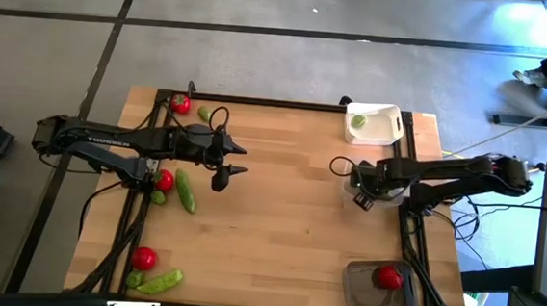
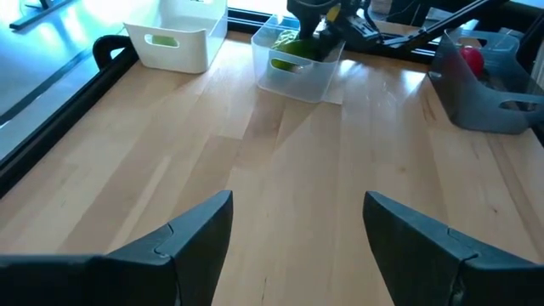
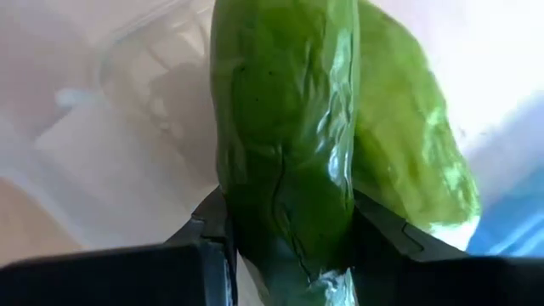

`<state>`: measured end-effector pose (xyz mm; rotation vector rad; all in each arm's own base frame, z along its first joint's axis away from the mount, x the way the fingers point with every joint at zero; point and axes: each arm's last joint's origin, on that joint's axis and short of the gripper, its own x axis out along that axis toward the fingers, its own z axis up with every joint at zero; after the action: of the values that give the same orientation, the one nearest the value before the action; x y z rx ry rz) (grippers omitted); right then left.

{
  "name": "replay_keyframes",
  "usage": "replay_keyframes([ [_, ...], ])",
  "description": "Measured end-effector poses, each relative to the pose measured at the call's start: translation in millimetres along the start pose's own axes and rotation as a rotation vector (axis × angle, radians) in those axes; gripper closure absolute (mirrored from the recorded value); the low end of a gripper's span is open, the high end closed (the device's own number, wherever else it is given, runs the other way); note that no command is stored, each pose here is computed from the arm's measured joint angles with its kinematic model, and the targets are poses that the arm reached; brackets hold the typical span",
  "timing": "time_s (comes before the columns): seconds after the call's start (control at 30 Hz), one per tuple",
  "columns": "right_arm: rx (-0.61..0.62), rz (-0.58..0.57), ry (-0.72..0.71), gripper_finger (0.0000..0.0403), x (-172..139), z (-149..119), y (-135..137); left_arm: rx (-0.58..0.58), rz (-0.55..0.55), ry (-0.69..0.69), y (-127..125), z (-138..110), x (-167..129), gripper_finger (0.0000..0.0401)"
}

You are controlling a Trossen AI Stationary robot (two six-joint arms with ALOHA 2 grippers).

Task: Sort produce into baskets
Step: Put the top cucumber into the transparent bin

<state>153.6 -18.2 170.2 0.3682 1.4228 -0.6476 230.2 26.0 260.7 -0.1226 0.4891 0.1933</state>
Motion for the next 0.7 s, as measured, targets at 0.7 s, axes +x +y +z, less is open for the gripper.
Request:
replay_keyframes([
  [0.7, 0.027, -0.055, 0.037, 0.0160, -4, 9, 1, -0.006, 0.000, 0.002, 0, 0, 0, 0.0141],
])
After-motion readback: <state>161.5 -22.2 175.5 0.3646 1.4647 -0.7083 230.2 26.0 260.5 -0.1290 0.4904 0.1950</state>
